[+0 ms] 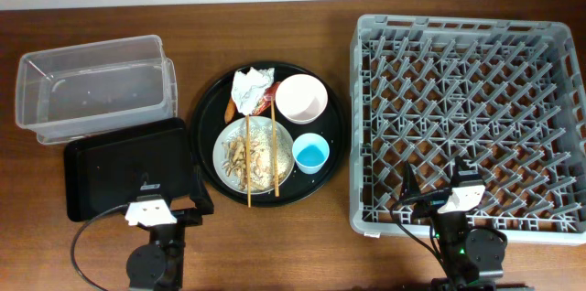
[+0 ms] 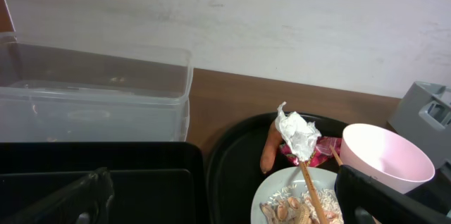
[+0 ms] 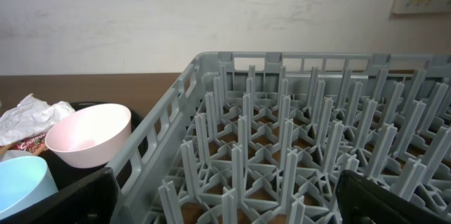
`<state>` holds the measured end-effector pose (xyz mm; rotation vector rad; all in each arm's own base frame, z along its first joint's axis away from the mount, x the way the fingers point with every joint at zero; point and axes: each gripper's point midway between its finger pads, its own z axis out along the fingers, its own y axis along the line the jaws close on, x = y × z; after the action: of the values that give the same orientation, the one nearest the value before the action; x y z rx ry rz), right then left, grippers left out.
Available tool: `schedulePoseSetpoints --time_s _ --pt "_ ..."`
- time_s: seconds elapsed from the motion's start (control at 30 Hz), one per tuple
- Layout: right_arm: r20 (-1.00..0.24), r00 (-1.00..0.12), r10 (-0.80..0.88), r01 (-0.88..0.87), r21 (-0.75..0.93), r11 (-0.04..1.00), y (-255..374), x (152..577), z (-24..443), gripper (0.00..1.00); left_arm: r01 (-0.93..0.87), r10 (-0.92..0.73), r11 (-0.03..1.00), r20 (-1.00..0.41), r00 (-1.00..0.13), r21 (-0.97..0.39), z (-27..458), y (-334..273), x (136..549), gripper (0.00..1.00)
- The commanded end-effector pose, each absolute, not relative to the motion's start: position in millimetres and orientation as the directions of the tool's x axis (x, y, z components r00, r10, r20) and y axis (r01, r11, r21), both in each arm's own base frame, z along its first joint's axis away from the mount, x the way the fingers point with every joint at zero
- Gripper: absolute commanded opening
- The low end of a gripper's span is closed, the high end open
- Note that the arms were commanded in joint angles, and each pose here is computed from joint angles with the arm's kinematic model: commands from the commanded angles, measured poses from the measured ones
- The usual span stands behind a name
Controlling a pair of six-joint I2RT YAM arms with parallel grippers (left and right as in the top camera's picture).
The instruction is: Sort waste into correct bins and load items into the dishwasher rack
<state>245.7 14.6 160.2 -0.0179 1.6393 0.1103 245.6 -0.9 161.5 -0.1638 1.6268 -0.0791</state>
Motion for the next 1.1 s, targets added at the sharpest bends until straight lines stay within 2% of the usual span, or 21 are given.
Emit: schedulePoseSetpoints --time_s 0.0,0.73,0.8,0.87,0.9,0.97,1.0,1.07 --pt "-0.995 -0.076 0.059 -0.081 0.066 0.995 14.7 245.7 157.5 0.98 -0.067 -0.139 0.988 -0.989 -0.052 -0.136 160.9 1.1 245.4 1.0" --pt "-0.995 -0.076 0.059 -0.082 0.066 0.994 14.9 245.7 157.6 0.98 -0.032 -0.139 0.99 -0.989 -0.057 -0.138 160.7 -5.0 245.6 1.0" --pt "-0.996 -0.069 0.059 -0.159 0.07 0.985 28.0 244.2 160.8 0.98 0.003 -0.14 0.99 -0.989 -0.055 -0.141 162.5 -10.9 245.8 1.0" --pt "-0.998 -0.019 0.058 -0.253 0.061 0.965 43.6 238.6 184.3 0.98 0.117 -0.154 0.982 -0.987 0.047 -0.147 195.0 -27.6 243.8 1.0" --pt "-0.998 0.016 0.063 -0.286 0.055 0.957 48.9 234.0 203.0 0.98 0.128 -0.162 0.981 -0.981 0.111 -0.147 220.2 -27.3 239.7 1.0" --pt "-0.993 0.085 0.082 -0.307 0.052 0.95 51.7 221.3 248.6 0.98 0.128 -0.169 0.981 -0.971 0.172 -0.148 261.0 -24.6 231.2 1.0" --pt "-0.992 0.093 0.082 -0.308 0.05 0.95 51.8 216.0 264.0 0.98 0.126 -0.168 0.981 -0.972 0.164 -0.148 271.7 -24.3 229.4 1.0" --pt "-0.997 -0.014 0.082 -0.299 0.082 0.951 51.4 206.8 285.7 0.98 0.107 -0.154 0.983 -0.986 0.063 -0.147 294.7 -24.0 231.7 1.0"
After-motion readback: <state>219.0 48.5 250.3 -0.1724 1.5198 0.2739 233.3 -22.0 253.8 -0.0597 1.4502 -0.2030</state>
